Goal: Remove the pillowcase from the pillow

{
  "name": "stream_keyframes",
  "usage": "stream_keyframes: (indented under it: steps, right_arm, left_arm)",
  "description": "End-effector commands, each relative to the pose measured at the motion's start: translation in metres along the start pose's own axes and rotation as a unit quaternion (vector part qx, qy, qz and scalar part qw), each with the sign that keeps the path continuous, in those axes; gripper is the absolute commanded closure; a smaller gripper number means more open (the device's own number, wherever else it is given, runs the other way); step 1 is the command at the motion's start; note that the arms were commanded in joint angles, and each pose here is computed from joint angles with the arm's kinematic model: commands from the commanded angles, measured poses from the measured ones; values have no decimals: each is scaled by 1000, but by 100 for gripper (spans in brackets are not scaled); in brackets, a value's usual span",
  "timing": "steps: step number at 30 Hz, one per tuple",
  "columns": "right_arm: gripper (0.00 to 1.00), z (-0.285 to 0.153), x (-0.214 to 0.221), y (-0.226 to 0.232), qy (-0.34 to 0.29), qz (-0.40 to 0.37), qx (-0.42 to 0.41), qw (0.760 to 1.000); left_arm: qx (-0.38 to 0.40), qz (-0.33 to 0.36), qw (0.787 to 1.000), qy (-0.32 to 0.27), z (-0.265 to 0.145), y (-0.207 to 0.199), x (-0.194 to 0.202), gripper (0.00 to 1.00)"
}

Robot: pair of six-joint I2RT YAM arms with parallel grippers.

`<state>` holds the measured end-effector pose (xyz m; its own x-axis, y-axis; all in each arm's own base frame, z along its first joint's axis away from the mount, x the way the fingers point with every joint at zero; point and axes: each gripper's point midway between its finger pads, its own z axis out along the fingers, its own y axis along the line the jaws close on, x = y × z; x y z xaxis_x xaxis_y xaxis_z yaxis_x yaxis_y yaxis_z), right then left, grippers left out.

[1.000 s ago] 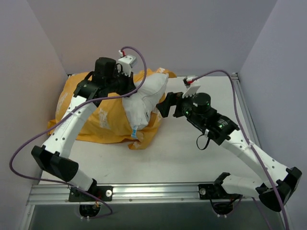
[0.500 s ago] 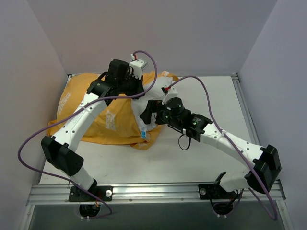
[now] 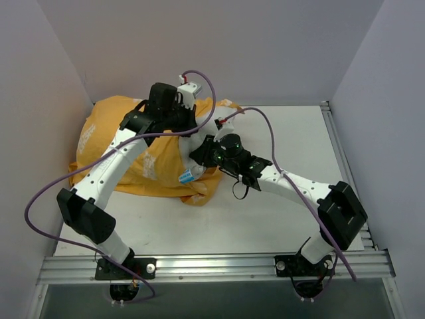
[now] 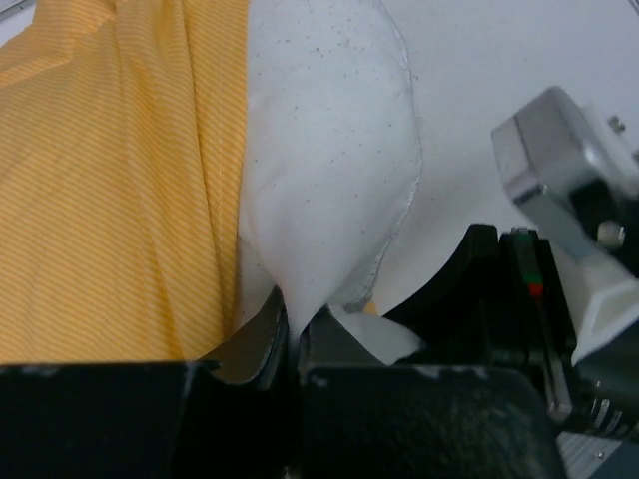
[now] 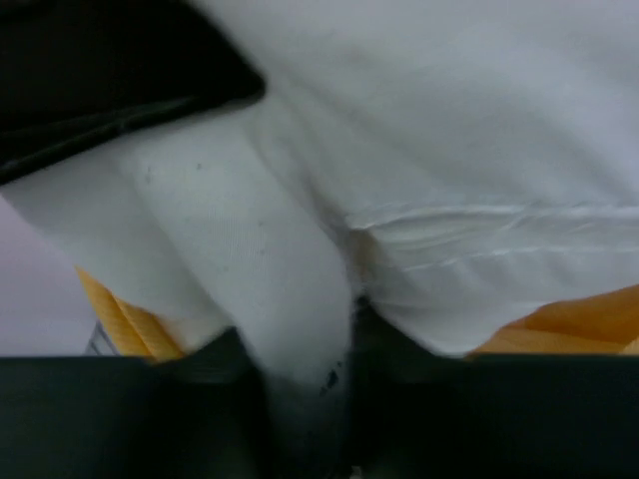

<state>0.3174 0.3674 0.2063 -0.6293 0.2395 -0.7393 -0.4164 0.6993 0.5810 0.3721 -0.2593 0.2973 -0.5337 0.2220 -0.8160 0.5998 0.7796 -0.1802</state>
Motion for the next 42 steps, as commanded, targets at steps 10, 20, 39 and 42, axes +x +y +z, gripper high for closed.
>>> stream_keyframes:
  steps: [10, 20, 39, 42]
  right_arm:
    - [100, -9, -1, -37, -32, 66, -23, 997]
    - [100, -5, 19, -22, -2, 61, -53, 997]
    - [100, -30, -3, -27, -29, 41, -25, 998]
    - [100, -45, -16, -36, -40, 30, -3, 999]
  left_arm:
    - [53, 102, 993, -22, -68, -9, -8, 6]
    - [-94, 220, 967, 82, -52, 46, 80, 6]
    - [-61, 191, 976, 90, -16, 41, 94, 85]
    - [-96, 204, 969, 102, -25, 57, 100, 96]
